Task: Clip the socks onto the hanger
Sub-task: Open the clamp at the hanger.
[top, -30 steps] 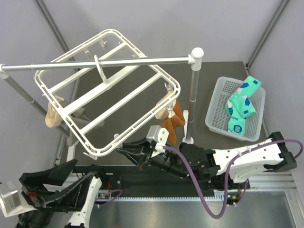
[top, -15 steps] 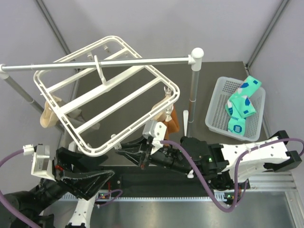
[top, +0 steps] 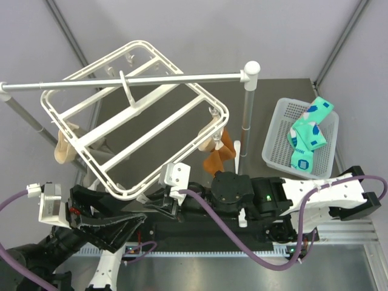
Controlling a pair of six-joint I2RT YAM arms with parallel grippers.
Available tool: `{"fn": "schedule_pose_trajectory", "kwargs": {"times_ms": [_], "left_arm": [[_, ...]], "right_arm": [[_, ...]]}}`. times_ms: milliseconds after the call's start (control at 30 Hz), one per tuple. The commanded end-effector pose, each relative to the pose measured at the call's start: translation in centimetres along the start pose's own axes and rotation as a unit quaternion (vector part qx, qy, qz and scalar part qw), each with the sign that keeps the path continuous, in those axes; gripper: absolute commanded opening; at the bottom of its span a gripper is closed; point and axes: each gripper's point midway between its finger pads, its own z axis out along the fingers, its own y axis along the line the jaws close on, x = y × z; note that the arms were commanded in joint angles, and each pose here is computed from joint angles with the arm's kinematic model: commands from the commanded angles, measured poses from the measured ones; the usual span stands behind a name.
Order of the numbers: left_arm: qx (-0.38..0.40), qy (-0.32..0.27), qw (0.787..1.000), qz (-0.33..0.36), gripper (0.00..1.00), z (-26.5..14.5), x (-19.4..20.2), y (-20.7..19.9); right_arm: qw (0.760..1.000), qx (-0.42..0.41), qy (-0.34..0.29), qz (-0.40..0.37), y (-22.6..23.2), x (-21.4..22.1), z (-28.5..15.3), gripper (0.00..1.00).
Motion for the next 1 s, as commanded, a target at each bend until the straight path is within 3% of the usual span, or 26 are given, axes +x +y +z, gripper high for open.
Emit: {"fn": "schedule_pose_trajectory", "kwargs": {"times_ms": [0, 433, 567, 967], "left_arm": [[-0.024, -0.007, 1.000, -0.008, 0.72, 1.0, -0.7, 1.7], [-0.038, -0.009, 0.999, -0.001, 0.65, 0.8, -0.4, 2.3], [-0.053, -0.014, 0.998, -0.004, 0.57, 0.7, -0.2, 3.0], [-0.038, -0.019, 0.999, -0.024, 0.68, 1.2, 0.1, 3.3]], "right_arm": [[0.999, -0.026, 0.021, -0.017, 1.0, -0.1, -0.7, 0.00], [1.000, -0.011, 0.008, -0.012, -0.3, -0.6, -2.0, 0.00], [1.000, -0.007, 0.003, -0.010, -0.6, -0.7, -2.1, 0.00], [0.999, -0.027, 0.013, -0.011, 0.2, -0.5, -1.1, 0.00]]}}
